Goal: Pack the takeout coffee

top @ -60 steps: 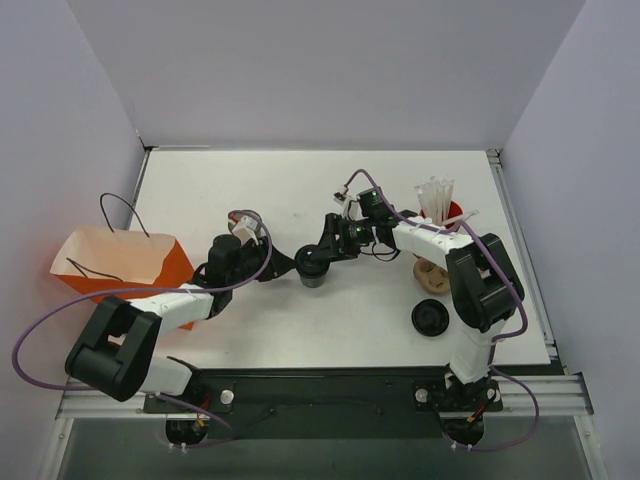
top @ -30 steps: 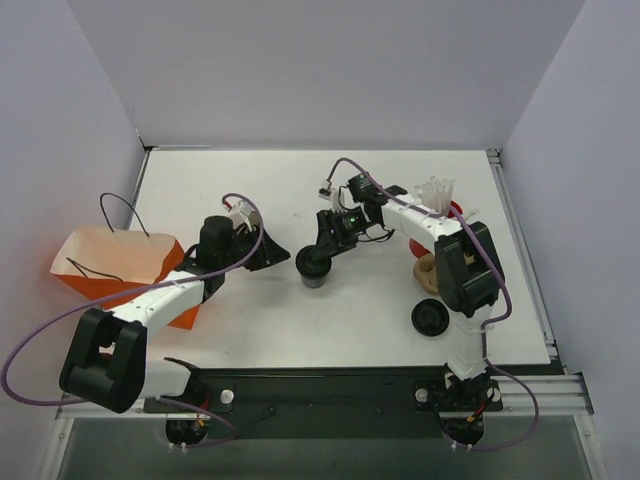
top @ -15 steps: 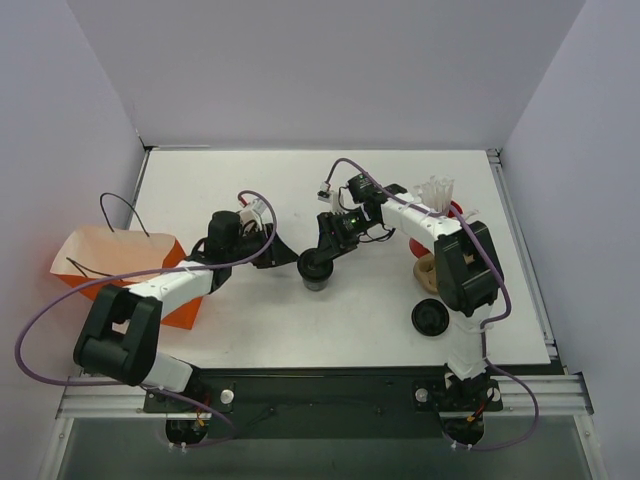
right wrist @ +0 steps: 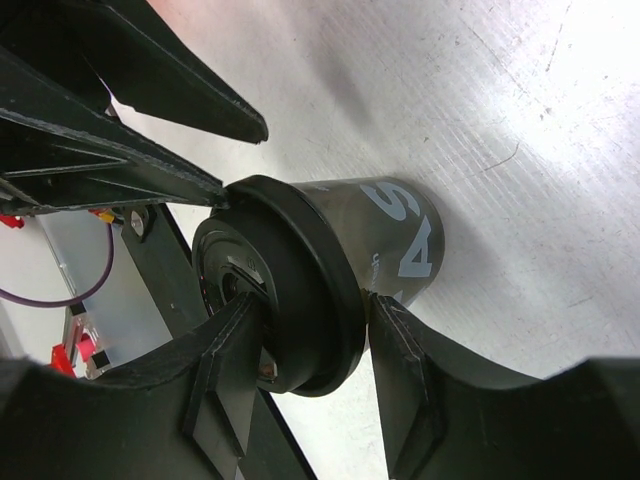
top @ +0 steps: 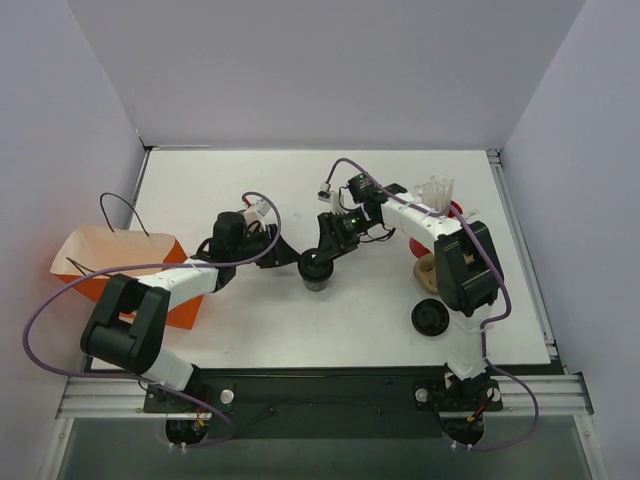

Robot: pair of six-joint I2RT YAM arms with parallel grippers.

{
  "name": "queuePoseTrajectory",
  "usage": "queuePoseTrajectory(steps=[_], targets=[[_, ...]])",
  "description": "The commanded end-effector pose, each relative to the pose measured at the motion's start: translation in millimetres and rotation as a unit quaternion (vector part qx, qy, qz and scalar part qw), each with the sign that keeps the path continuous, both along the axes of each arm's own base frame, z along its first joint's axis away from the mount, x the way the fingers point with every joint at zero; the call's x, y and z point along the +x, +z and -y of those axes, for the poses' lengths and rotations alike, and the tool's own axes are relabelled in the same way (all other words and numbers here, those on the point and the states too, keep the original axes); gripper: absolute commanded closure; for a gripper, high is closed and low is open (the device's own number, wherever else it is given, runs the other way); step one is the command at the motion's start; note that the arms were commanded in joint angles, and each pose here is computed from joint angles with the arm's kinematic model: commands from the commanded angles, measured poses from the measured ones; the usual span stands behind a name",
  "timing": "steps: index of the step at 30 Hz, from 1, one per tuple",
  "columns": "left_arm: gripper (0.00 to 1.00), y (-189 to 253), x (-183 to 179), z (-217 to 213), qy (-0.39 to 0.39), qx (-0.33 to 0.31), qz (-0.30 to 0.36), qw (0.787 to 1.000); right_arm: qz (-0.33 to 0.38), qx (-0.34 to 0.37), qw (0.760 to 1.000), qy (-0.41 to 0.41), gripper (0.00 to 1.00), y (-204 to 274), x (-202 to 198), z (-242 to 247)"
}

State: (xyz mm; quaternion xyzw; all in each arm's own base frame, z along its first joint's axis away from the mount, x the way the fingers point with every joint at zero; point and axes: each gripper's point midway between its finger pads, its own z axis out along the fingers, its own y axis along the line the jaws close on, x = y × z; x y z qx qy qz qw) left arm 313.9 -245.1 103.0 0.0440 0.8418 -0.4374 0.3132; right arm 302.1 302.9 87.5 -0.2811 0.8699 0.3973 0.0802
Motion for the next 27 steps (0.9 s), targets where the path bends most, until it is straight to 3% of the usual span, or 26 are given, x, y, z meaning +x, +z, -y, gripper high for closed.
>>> queuePoseTrajectory(steps=[1, 7, 16, 19, 23, 27], targets=[[0.57, -35.6, 5.7, -14.6, 0.045, 0.077, -0.017, 0.996, -0.023, -0.086, 0.996, 0.01, 0.58, -47.5, -17.0, 25.4], [0.57, -105.5, -34.9, -41.9, 0.098, 0.182, -0.097, 0.974, -0.034, -0.107, 0.994, -0.014, 0.59, -74.5, -24.9, 41.4], [0.58, -141.6, -80.0, -45.5, 0.105, 0.226, -0.124, 0.96, -0.024, -0.102, 0.993, -0.045, 0.62, -85.1, -27.9, 45.1], [0.58, -134.2, -82.8, -42.1, 0.104, 0.211, -0.121, 0.964, -0.023, -0.099, 0.994, -0.048, 0.62, -84.3, -26.8, 44.4], [0.58, -69.3, -66.7, -16.7, 0.086, 0.139, -0.071, 0.984, -0.019, -0.073, 0.997, -0.013, 0.62, -67.5, -25.9, 34.5], [0.55, -21.1, -52.5, -27.2, 0.098, 0.143, -0.031, 0.984, -0.015, -0.048, 0.998, 0.046, 0.62, -55.2, -29.9, 24.7]])
